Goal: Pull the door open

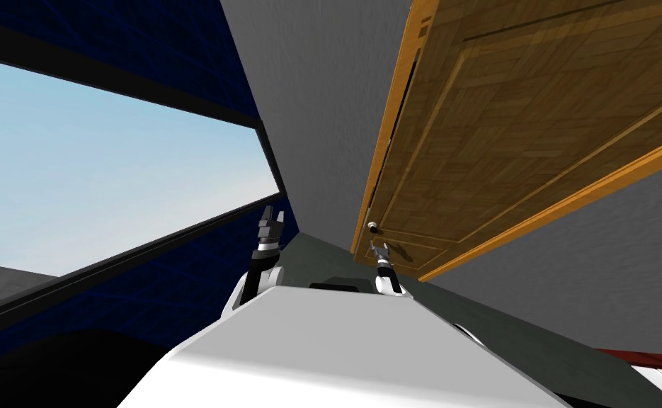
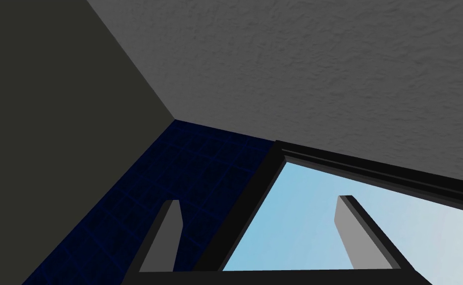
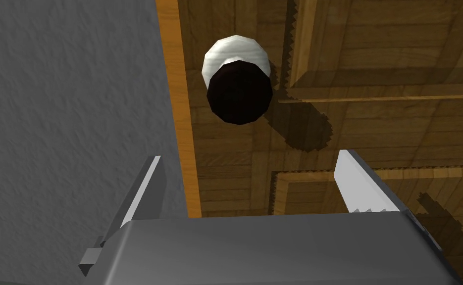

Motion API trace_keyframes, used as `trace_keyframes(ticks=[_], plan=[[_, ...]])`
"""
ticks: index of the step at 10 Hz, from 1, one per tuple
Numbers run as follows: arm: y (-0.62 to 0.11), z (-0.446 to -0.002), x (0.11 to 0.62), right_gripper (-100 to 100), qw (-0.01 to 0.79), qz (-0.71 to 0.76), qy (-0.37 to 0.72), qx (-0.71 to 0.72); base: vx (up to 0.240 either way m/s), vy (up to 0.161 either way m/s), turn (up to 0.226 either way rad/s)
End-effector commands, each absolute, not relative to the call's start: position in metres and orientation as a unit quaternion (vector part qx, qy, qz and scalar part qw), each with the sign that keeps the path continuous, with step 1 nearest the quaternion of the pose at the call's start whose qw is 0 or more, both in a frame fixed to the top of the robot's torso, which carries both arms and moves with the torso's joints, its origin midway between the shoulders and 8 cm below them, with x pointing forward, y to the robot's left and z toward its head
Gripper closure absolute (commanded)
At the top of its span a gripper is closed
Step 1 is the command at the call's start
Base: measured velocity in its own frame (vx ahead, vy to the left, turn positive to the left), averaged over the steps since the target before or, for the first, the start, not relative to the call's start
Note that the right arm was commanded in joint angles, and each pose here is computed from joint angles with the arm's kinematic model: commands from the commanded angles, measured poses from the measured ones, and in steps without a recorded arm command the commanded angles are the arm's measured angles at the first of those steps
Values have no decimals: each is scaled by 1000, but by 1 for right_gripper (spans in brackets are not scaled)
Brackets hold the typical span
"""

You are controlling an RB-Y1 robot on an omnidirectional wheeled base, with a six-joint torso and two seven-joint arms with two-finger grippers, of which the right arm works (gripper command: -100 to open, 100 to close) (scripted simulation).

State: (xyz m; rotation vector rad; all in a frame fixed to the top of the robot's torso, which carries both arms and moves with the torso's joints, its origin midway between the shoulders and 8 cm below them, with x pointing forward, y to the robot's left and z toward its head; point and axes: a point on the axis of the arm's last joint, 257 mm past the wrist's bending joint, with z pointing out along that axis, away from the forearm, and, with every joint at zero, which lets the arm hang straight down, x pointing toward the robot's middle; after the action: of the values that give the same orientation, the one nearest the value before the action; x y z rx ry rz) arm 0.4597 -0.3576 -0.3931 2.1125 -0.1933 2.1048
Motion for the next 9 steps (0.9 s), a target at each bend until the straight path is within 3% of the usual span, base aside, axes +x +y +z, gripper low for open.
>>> trace_keyframes(ticks=[1, 6, 9], plan=[[-370, -393, 454, -100, 80, 702, -70, 704, 176, 26, 104], [-418, -393, 434, -100, 98, 701, -88, 701, 183, 2, 103], [-417, -392, 434, -100, 98, 700, -88, 702, 63, -1, 2]])
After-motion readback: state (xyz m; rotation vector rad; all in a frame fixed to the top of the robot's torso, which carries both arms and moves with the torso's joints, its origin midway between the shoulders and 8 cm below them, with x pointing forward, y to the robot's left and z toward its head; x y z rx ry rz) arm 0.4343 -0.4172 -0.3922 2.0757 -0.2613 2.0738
